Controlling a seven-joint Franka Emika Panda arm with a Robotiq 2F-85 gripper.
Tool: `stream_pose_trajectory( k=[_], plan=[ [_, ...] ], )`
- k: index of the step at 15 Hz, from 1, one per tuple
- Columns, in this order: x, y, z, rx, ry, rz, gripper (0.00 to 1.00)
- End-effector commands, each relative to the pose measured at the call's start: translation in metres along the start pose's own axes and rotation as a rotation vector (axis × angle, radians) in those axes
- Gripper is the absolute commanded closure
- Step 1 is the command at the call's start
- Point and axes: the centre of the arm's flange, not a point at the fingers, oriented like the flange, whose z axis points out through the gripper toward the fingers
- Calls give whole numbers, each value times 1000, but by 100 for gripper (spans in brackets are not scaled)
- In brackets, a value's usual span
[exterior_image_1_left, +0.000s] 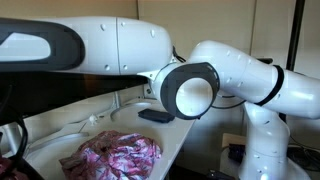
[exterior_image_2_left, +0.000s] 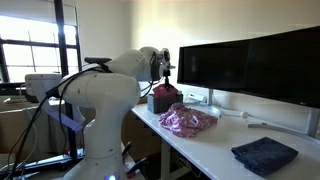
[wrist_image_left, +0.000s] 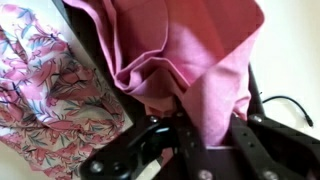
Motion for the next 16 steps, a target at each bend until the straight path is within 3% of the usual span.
stream_pose_trajectory(
  k=[1, 8, 16],
  plan=[
    [-30, 68, -32, 8, 8, -12, 90],
    [-39, 101, -110, -1, 38, 6, 90],
    [-15, 144, -167, -71, 83, 119, 90]
  ],
)
